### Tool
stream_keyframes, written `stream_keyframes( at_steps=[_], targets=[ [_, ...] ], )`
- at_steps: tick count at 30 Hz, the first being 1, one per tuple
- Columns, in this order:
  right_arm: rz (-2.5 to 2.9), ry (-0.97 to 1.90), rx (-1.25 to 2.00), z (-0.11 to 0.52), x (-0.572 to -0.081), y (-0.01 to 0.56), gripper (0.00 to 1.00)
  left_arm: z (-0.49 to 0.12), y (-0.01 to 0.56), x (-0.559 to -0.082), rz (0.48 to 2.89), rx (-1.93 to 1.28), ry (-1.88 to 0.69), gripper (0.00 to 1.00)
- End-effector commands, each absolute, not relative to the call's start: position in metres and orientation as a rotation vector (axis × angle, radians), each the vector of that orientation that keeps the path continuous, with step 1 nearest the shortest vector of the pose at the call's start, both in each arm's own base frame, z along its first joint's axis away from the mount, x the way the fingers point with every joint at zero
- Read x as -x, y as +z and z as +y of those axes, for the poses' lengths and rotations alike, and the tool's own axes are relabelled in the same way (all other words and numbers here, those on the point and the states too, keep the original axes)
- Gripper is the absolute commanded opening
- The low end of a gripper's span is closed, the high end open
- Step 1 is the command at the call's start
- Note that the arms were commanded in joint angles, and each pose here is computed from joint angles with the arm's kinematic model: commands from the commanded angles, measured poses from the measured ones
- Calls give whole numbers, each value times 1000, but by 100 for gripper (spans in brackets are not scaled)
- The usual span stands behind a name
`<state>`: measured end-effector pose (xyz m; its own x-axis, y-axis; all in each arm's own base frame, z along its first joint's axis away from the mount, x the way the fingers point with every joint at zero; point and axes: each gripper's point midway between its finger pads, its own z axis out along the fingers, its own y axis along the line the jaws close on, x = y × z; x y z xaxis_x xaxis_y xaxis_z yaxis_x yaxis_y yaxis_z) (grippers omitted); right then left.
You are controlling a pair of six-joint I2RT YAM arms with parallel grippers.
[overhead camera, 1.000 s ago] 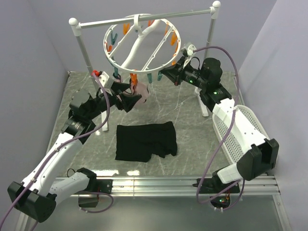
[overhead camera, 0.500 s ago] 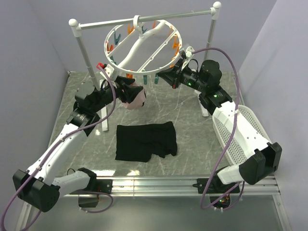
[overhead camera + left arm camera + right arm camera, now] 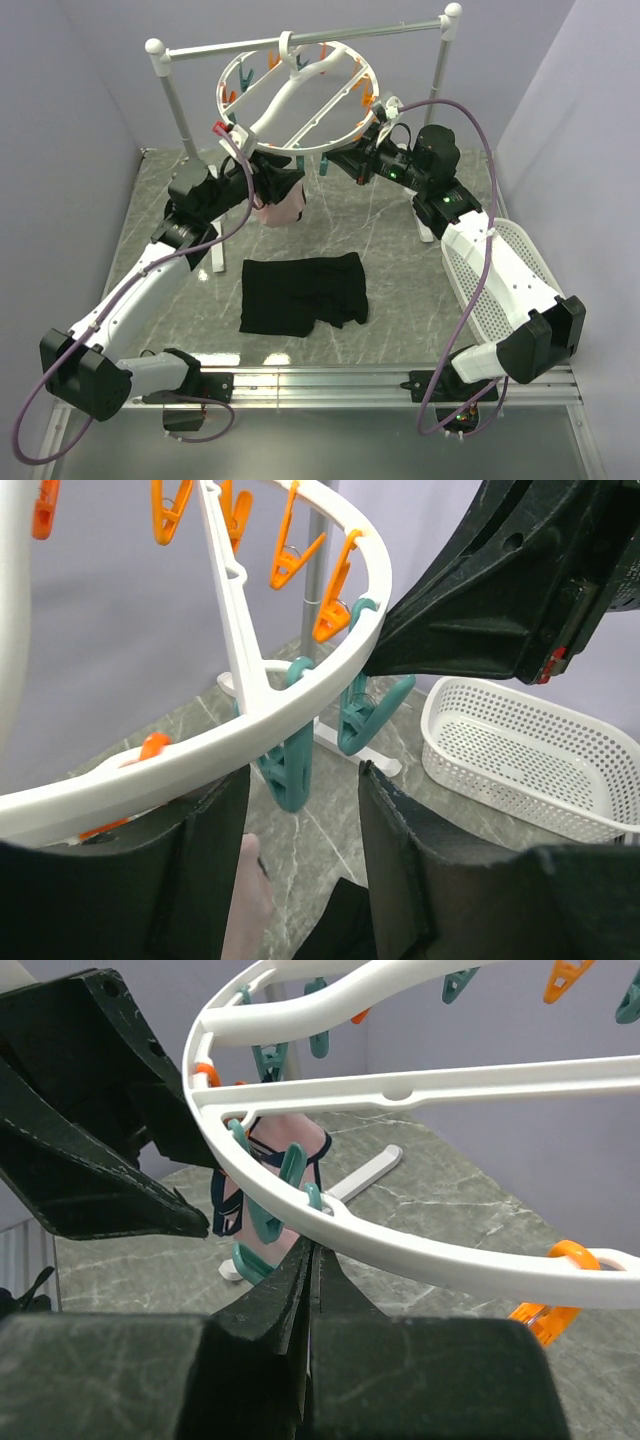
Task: Clip the underwear to the hanger
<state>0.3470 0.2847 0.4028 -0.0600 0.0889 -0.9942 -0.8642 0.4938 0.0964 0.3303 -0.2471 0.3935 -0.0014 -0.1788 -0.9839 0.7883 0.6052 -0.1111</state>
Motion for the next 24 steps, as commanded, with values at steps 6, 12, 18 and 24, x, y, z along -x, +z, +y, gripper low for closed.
stream_keyframes(
  at_steps=[6, 12, 18, 24],
  targets=[
    [1369, 967, 759, 293, -327, 418, 0, -259, 436, -326, 1233, -577, -887, 49],
    [1368, 977, 765, 296, -324, 418, 0, -263, 440, -326, 1226, -568, -908, 36],
    [1371, 974, 769, 297, -323, 416, 0, -263, 440, -324, 1245, -554, -927, 7],
    [1380, 957, 778, 296, -323, 413, 0, -263, 432, -322, 1281, -547, -944, 0]
  ],
)
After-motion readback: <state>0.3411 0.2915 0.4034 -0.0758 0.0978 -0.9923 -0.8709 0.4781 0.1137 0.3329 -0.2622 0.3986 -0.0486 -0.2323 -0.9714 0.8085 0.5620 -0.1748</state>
